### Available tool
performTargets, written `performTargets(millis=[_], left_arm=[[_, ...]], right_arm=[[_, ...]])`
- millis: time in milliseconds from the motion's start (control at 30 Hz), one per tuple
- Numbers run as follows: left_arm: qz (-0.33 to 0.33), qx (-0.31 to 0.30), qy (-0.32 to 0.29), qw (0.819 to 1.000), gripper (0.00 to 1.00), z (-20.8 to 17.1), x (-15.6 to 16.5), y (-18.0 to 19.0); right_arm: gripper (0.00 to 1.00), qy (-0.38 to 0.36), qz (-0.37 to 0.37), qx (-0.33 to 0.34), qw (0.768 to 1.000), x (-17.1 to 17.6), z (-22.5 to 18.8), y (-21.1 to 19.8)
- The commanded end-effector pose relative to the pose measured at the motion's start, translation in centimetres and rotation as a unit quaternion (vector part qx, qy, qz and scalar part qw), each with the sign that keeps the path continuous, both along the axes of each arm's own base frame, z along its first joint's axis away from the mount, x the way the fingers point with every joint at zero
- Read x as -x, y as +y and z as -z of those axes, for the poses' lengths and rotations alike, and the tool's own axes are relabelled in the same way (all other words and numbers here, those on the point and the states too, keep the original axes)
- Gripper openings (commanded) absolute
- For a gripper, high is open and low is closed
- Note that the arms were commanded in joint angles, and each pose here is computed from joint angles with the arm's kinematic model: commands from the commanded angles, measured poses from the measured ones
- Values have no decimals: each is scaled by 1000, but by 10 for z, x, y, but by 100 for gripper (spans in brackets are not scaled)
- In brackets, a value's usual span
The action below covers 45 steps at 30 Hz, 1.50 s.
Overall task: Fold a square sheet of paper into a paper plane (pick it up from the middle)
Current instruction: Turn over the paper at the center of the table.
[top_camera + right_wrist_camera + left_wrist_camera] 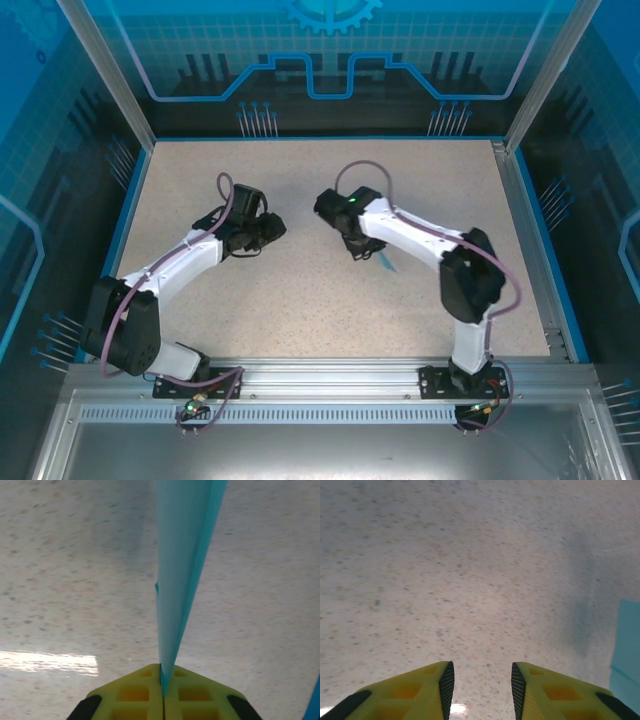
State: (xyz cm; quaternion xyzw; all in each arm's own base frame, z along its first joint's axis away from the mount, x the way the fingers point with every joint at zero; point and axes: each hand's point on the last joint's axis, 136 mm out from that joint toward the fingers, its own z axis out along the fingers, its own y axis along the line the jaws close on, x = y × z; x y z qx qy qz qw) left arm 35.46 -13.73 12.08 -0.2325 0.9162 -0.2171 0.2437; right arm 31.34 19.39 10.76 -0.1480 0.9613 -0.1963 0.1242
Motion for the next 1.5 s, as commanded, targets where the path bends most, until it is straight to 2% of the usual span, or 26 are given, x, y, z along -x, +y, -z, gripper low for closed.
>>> performTargets(millis=[0, 33, 100, 167, 200, 300, 400, 600, 700, 833, 1033, 1233, 1467], left_arm=[[-46, -16, 20, 999, 39, 7, 10, 24], [-47, -14, 23, 999, 40, 8, 11, 24], [-45, -7, 24, 999, 40, 10, 12, 24], [-38, -2, 22, 999, 40, 9, 13, 22], [-34, -2, 20, 999, 40, 8, 13, 21], [-21, 4, 14, 1000, 44, 7, 13, 18], [7, 32, 5, 999, 44, 5, 10, 4], [100, 131, -12, 986, 42, -5, -1, -45], [148, 178, -3, 973, 40, -8, -3, -76], [184, 185, 24, 965, 37, 1, -6, -107], [200, 186, 65, 960, 34, 24, -12, -130], [199, 174, 95, 960, 32, 47, -19, -137], [209, 162, 105, 959, 31, 67, -30, -142]], right_arm=[[13, 45, -14, -63, 997, 12, 23, 52], [16, 62, -22, -106, 992, 14, 33, 73], [19, 110, -29, -234, 966, 23, 46, 122], [31, 122, -35, -318, 939, 25, 39, 147], [39, 117, -35, -349, 929, 24, 30, 151], [42, 99, -19, -434, 895, 18, 11, 145], [44, 96, 6, -487, 868, 16, 9, 125], [24, 108, 31, -520, 847, 29, 30, 111], [20, 115, 56, -520, 844, 33, 49, 109], [12, 121, 97, -521, 839, 39, 74, 108], [14, 97, 162, -488, 852, 51, 101, 96], [14, 77, 209, -469, 855, 53, 117, 83], [20, 58, 135, -512, 846, 42, 75, 95]])
